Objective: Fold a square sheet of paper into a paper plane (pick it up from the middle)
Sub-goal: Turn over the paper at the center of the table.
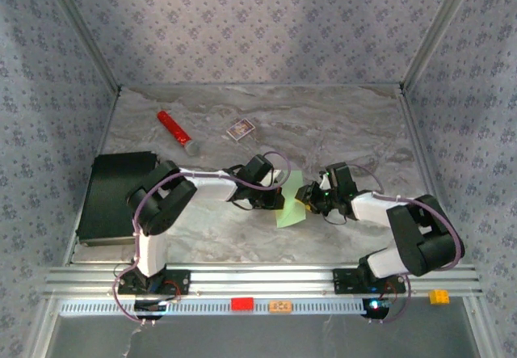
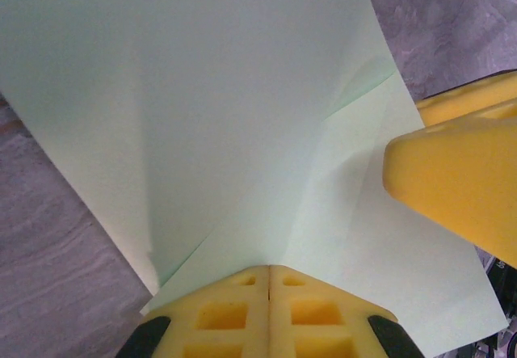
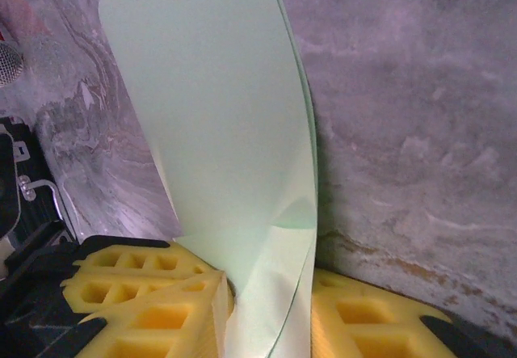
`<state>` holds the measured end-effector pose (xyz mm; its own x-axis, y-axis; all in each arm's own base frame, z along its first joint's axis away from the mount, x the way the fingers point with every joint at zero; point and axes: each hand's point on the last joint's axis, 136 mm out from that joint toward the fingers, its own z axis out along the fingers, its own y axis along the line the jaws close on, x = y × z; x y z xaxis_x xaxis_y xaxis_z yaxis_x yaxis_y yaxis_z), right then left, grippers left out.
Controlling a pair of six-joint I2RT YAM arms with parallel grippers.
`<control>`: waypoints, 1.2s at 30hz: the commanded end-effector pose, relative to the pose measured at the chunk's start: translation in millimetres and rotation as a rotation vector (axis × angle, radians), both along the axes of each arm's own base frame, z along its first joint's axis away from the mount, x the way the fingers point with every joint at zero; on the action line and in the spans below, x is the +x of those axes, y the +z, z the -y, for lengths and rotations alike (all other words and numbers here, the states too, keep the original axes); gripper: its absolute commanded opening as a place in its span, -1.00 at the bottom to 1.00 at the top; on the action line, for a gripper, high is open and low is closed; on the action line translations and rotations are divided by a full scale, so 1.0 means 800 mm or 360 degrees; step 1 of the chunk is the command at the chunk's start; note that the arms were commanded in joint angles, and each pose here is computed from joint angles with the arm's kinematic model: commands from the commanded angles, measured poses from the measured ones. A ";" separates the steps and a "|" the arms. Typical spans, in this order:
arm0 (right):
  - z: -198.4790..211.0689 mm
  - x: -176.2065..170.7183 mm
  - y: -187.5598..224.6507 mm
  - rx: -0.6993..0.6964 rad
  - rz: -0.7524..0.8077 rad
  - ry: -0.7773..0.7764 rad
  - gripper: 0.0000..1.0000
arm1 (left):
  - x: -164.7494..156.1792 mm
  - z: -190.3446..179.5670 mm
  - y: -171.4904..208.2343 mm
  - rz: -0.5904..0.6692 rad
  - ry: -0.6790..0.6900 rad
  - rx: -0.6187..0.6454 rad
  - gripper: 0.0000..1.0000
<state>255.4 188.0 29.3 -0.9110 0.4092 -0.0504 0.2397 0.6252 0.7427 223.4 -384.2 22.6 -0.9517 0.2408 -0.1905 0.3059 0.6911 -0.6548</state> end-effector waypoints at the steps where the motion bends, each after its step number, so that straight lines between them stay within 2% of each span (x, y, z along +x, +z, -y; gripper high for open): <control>1: 0.001 -0.001 -0.005 0.0021 -0.0004 -0.0008 -0.42 | -0.005 -0.006 0.003 0.0003 0.0015 0.0026 -0.93; 24: 0.003 0.000 -0.010 0.0037 0.0015 -0.0015 -0.74 | -0.003 -0.004 0.013 0.0030 0.0027 -0.0012 -0.86; 28: 0.002 0.002 -0.003 0.0043 0.0046 -0.0008 -0.77 | -0.002 -0.004 0.025 0.0061 0.0034 -0.0050 -0.80; 32: 0.002 0.004 0.004 0.0037 0.0077 -0.0001 -0.83 | 0.001 -0.007 0.039 0.0121 0.0049 -0.0079 -0.62; 36: 0.004 0.005 0.013 -0.0004 0.0119 0.0013 -0.85 | 0.007 -0.020 0.046 0.0209 0.0112 -0.0055 -0.57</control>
<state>257.3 186.9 32.3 -0.9073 0.4121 -0.0834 0.2066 0.6098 0.7652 223.2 -370.5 44.9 -0.9461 0.1945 -0.2591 0.3195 0.6926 -0.6467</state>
